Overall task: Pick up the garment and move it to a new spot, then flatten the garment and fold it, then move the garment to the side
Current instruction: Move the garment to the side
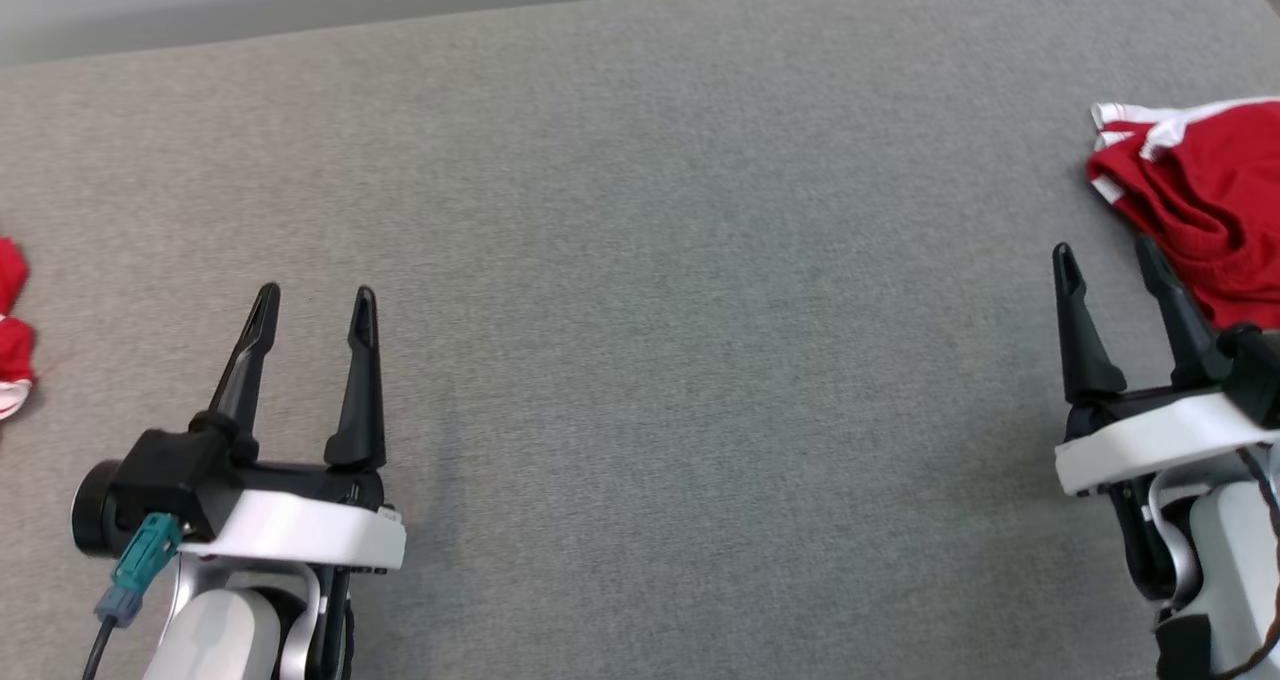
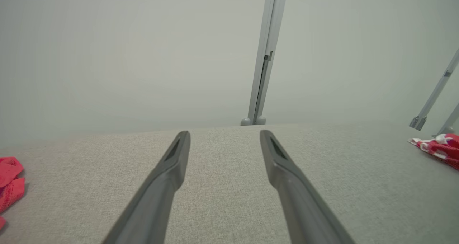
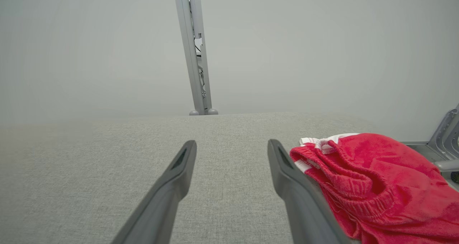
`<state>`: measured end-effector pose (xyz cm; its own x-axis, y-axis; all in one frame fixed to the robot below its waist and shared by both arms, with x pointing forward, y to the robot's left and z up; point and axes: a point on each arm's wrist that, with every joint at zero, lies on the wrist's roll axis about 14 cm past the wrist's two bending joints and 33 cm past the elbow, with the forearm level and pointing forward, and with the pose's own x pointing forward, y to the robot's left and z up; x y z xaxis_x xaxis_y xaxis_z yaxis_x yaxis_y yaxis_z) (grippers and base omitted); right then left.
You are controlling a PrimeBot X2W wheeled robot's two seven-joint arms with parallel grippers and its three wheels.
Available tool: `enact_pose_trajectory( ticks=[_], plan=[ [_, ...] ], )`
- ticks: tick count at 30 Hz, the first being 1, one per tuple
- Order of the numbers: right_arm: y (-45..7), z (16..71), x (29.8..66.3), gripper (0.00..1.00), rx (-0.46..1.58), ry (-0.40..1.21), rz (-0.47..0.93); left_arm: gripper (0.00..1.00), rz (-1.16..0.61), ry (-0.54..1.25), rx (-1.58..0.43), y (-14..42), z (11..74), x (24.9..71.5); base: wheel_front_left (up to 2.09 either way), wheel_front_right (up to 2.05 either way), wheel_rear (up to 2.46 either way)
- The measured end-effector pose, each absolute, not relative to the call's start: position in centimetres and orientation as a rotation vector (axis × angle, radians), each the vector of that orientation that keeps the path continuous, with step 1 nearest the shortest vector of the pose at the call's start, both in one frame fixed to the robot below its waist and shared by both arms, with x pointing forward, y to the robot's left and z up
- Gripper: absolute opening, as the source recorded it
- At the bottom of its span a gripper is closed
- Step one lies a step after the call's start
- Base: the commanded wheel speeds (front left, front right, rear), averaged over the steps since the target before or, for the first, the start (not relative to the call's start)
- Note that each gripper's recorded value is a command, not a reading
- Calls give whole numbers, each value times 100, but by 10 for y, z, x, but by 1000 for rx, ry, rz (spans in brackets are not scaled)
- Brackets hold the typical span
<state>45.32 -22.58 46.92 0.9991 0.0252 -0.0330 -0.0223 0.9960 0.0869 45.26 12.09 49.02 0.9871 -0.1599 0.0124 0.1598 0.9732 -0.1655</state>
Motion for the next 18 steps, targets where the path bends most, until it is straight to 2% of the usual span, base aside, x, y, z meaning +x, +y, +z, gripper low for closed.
enact_pose_trajectory(
  ticks=[10,18],
  plan=[
    [-181,495,434,100,112,-14,98,100,10,13,-144,179,490,409,0,0,0],
    [-169,508,411,100,111,-19,119,100,52,9,-144,198,493,383,0,0,0]
  ],
)
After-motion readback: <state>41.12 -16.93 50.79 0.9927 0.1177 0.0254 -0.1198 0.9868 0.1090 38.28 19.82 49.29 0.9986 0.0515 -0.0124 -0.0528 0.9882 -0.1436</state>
